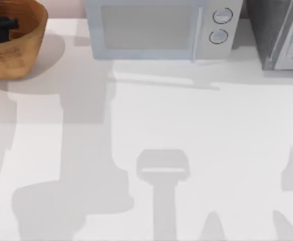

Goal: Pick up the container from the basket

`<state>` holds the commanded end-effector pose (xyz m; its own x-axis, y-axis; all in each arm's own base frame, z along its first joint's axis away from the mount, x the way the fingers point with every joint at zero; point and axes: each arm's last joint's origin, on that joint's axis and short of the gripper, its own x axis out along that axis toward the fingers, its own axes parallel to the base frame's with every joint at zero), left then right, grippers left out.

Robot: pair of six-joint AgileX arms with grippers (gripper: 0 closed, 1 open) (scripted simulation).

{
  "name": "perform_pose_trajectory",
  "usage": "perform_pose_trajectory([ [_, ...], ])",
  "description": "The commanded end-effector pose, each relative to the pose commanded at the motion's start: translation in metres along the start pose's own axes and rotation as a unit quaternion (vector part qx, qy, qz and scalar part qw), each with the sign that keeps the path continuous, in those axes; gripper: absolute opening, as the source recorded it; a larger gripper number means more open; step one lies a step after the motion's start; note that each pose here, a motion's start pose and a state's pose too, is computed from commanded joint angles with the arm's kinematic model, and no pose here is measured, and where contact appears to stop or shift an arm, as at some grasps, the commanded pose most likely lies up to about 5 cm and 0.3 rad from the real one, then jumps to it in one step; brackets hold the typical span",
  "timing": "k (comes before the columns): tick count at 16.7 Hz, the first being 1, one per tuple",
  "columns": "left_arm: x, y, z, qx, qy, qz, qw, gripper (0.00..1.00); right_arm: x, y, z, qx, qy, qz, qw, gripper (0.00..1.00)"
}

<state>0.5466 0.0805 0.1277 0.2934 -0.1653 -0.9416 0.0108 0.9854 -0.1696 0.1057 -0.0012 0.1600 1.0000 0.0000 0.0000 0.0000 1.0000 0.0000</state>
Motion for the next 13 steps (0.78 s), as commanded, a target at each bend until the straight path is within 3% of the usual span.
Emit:
perform_pose_trajectory([
  [4,0.000,0.000,0.000,0.000,0.000,0.000,1.000,0.02,0.000,0.000,0.000,0.000,0.000,0.000,1.000,1.00],
  [12,0.000,0.000,0.000,0.000,0.000,0.000,1.000,0.00,0.000,0.000,0.000,0.000,0.000,0.000,1.000,1.00],
  [13,-0.019,-0.003,0.004,0.003,-0.019,0.001,1.000,0.00,0.000,0.000,0.000,0.000,0.000,0.000,1.000,1.00],
])
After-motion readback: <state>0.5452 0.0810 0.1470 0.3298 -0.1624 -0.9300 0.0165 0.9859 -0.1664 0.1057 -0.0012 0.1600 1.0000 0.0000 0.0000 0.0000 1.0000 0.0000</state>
